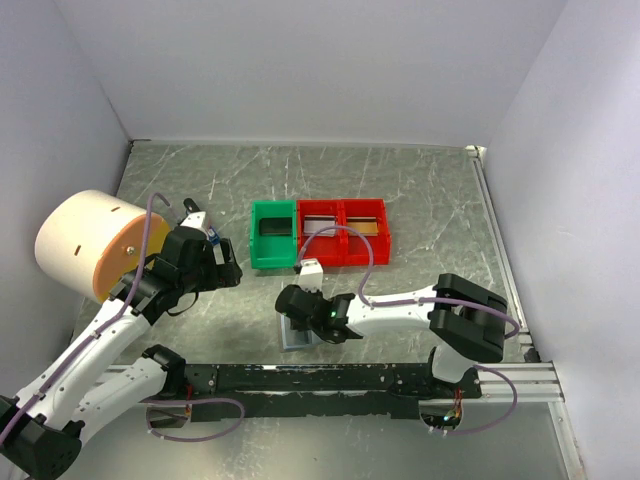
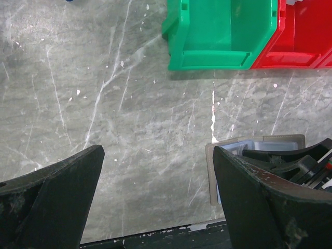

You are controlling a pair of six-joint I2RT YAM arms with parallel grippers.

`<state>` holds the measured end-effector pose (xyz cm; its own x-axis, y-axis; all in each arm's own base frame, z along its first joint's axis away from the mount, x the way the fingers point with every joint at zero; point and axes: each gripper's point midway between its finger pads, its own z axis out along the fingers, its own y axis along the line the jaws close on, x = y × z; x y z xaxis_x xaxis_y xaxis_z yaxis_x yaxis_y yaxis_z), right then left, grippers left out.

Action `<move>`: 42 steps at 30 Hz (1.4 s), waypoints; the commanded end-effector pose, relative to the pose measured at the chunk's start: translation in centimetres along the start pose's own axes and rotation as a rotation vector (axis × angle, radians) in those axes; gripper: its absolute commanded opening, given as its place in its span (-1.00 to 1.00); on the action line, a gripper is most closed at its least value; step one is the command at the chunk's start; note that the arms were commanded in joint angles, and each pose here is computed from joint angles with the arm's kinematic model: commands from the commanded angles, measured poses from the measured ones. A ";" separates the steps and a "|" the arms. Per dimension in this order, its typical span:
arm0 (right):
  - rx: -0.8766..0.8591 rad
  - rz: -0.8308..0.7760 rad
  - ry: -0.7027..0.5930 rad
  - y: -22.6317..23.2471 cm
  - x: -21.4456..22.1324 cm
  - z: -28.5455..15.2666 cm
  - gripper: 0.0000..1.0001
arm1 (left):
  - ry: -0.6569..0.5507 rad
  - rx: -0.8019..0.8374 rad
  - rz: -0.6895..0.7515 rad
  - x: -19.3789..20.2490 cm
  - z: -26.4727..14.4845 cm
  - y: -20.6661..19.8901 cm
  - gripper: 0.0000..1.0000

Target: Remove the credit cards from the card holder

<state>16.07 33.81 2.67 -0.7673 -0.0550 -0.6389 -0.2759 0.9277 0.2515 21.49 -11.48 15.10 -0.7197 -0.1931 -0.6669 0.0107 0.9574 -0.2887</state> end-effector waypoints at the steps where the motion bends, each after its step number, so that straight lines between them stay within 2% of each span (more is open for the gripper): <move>1: 0.068 -0.035 0.046 -1.5 1.5 0.7 -0.57 | -0.011 -0.019 -0.006 -0.4 -0.2 0.1 0.97; 5: 0.085 -0.044 0.044 -1.7 1.3 0.8 -0.80 | -0.006 -0.024 -0.005 -0.3 -0.1 0.1 0.96; 11: 0.060 -0.031 0.024 -1.6 0.7 0.4 -1.00 | 0.010 0.028 0.018 -0.2 0.1 -0.8 0.97; 15: -0.063 -0.016 -0.015 -0.8 -1.0 -0.6 -1.00 | 0.030 0.139 0.058 0.0 0.0 -2.7 0.96; 20: -0.260 0.103 -0.016 -0.6 -2.0 -1.8 -1.00 | 0.068 0.382 0.030 1.1 -0.2 -7.2 0.89; 27: -0.346 0.206 -0.005 -1.4 -1.9 -1.9 -1.00 | 0.114 0.552 -0.003 4.3 -0.3 -11.9 0.85; 42: -0.411 0.296 0.000 -3.1 -1.9 -2.3 -1.00 | 0.194 0.566 -0.114 11.5 1.6 -15.6 0.78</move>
<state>16.81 29.91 3.84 -0.8484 0.1613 -0.5042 -0.2462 0.7229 0.6456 13.27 -26.95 9.66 -0.8744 -0.0920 -0.4764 0.2819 0.7029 -0.6531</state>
